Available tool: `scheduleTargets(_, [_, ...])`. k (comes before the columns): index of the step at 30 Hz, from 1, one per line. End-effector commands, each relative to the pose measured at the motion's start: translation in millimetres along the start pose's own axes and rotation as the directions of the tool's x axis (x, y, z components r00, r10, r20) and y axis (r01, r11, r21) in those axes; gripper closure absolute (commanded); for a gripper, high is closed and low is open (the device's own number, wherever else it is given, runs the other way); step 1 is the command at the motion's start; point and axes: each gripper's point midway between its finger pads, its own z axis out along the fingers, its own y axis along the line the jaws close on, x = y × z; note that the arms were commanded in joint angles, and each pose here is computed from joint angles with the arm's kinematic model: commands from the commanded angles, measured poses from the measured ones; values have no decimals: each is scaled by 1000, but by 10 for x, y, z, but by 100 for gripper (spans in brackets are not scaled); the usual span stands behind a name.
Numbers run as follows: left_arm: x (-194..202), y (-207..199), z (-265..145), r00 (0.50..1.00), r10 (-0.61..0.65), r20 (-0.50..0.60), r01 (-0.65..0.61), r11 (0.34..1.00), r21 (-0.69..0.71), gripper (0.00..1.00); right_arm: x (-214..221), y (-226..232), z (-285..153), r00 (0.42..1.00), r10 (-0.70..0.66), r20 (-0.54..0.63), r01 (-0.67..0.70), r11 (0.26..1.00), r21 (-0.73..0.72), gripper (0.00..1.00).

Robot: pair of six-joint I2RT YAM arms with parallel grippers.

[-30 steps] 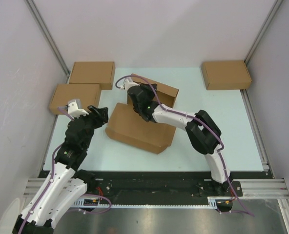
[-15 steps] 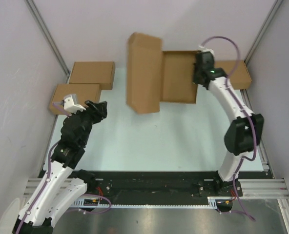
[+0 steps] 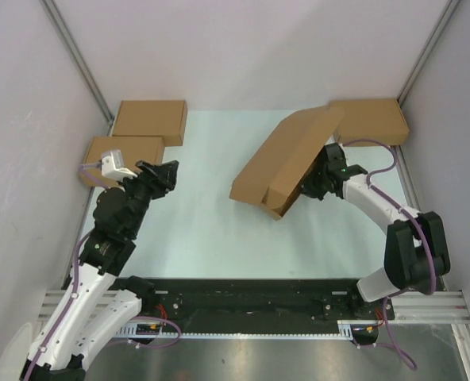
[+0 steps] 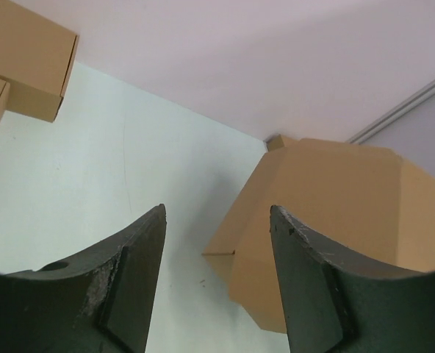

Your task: Fold the paper box

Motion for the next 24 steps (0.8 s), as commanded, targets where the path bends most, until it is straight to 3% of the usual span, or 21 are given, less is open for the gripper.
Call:
scheduleTargets(1, [69, -78, -29, 998, -55, -20, 55, 997, 45, 37, 49, 411, -196, 973, 209, 98, -199, 974, -104, 100])
scheduleTargets(5, [178, -54, -42, 998, -55, -43, 57, 997, 45, 37, 348, 288, -140, 943, 301, 143, -300, 953, -25, 100])
scheduleTargets(7, [251, -30, -39, 997, -61, -54, 64, 997, 46, 37, 517, 330, -117, 936, 327, 134, -327, 945, -22, 87])
scheduleTargets(8, [275, -14, -42, 996, -60, -58, 63, 997, 43, 37, 652, 369, -111, 944, 307, 121, -307, 951, -20, 71])
scheduleTargets(13, [360, 74, -50, 997, -39, -73, 41, 999, 16, 36, 873, 414, -91, 967, 242, 84, -242, 970, -13, 52])
scheduleTargets(18, [341, 114, -43, 998, -5, -63, 5, 1000, 1, 36, 897, 284, -257, 993, 47, 107, -49, 999, 18, 48])
scheduleTargets(24, [294, 113, -5, 998, 29, -54, -29, 1000, -7, 35, 765, 359, -749, 959, -233, 161, 245, 968, -55, 50])
